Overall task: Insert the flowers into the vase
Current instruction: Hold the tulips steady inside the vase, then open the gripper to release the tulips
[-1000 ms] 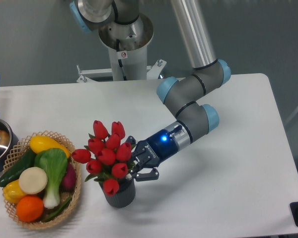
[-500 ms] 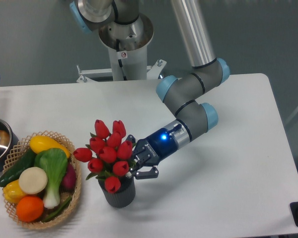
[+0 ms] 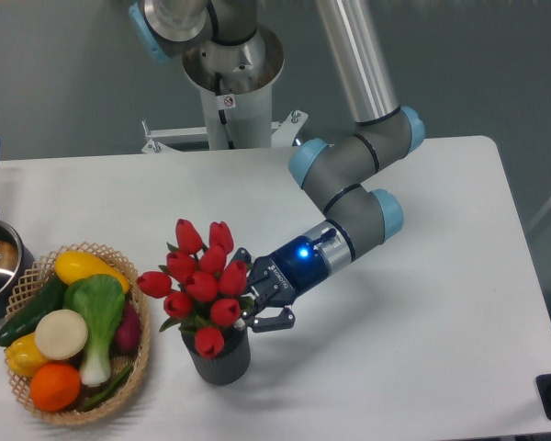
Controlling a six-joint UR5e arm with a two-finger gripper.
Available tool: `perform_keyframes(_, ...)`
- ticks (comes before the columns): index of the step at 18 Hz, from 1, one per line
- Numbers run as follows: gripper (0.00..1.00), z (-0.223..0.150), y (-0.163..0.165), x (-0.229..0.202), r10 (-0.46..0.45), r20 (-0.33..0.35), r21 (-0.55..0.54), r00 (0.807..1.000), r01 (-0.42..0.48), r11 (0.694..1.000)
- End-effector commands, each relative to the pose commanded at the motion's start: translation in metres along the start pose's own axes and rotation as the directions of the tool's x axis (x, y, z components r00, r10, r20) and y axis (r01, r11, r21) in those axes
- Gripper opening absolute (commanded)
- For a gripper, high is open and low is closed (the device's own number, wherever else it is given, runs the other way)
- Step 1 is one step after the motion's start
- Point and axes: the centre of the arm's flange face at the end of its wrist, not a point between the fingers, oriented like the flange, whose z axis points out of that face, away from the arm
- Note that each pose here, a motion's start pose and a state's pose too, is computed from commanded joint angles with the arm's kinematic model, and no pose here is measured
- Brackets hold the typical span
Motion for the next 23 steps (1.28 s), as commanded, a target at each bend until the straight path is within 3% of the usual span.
perform_keyframes(1, 0.50, 0.000, 0.000, 0.000, 0.000, 0.000, 0.000, 1.000, 0.000, 1.000)
perform_keyframes(5, 0.51, 0.000, 0.000, 0.001, 0.000, 0.000, 0.000, 1.000, 0.000, 1.000)
perform_keyframes(10, 0.65, 0.000, -0.003, 0.002, 0.005, 0.000, 0.000, 1.000, -0.005, 1.000)
perform_keyframes(12, 0.74, -0.001, -0.004, 0.003, 0.006, 0.001, 0.000, 1.000, -0.006, 1.000)
perform_keyframes(15, 1.00, -0.001, -0.010, 0.004, 0.015, 0.002, -0.002, 1.000, -0.015, 1.000)
perform_keyframes(20, 1.00, -0.018, -0.017, 0.003, 0.047, 0.023, -0.126, 0.999, -0.044, 0.991)
perform_keyframes(23, 1.00, -0.043, -0.027, 0.000, 0.061, 0.067, -0.139, 0.996, -0.051, 0.989)
